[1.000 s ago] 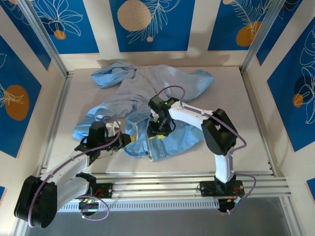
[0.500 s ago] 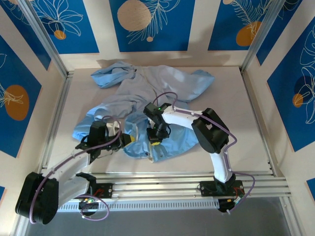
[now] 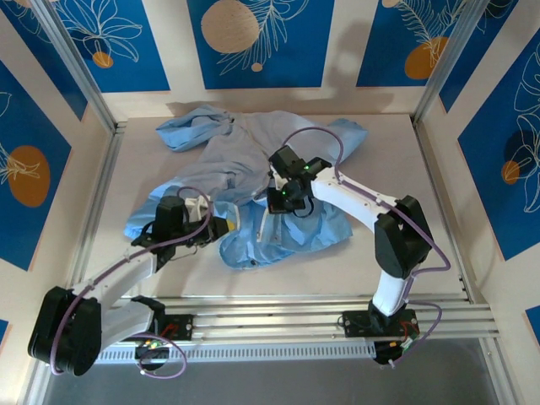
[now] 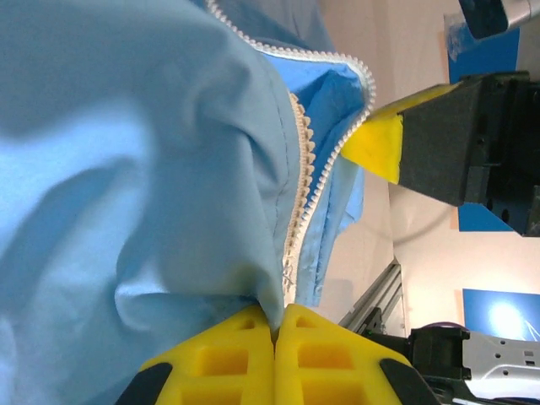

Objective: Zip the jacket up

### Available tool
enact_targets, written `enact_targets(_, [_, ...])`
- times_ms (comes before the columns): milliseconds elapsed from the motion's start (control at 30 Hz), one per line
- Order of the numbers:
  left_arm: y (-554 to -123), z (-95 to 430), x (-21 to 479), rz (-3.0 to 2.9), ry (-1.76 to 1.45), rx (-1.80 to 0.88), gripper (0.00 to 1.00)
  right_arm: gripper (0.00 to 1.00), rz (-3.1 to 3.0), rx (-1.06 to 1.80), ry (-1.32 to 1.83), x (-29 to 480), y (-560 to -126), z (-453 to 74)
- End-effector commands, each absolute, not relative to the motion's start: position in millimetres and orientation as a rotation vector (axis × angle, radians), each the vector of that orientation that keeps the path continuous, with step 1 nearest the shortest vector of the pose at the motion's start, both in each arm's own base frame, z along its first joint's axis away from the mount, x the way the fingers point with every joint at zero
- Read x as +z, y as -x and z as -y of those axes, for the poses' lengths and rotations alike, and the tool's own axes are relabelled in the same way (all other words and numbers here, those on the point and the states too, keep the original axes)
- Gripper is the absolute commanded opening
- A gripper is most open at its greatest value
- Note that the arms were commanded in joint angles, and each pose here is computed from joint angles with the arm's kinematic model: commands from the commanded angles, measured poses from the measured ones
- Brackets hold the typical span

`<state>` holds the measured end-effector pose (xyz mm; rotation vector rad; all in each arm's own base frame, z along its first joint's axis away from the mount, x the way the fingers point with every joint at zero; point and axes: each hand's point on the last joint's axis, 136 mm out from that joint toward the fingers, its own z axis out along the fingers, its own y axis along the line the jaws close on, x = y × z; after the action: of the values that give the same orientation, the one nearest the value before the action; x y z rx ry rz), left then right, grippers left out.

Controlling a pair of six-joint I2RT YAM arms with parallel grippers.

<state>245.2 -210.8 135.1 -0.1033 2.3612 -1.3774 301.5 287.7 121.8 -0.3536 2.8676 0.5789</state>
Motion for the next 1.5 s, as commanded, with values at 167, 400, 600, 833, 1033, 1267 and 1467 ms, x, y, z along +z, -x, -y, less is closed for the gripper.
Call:
enact_targets(167, [-270.9,232.1,118.0,-2.352,0.056,-1.326,0.00,0.00,-2.635,0.852,0.623,142.0,-302.4,-328.6])
enact_targets(400, [-274.5,251.6,110.7,-2.348,0.026,-1.398,0.00,0.00,-2.631,0.873,0.649,135.6,-298.7,-322.4])
enact_targets(600, [-248.0,269.9,124.7,-2.355,-0.073,-1.429,0.00,0.00,-2.676,0.848,0.531,129.1,-313.6,-313.8])
enact_targets(833, [-203.2,253.5,117.0,-2.415,-0.109,-1.252,0.00,0.00,-2.722,0.837,0.445,121.3,-323.8,-306.1])
enact_targets(1033, [-199.0,229.9,112.6,-2.412,-0.077,-1.124,0.00,0.00,-2.713,0.889,0.459,122.6,-321.5,-313.6])
enact_targets(1267, [-210.7,236.9,119.1,-2.379,-0.029,-1.183,0.00,0.05,-2.742,0.909,0.449,116.8,-313.5,-321.6])
enact_targets(1467, [-216.7,209.3,66.3,-2.556,0.224,-1.053,0.00,0.28,-2.780,0.968,0.504,102.4,-299.6,-348.9])
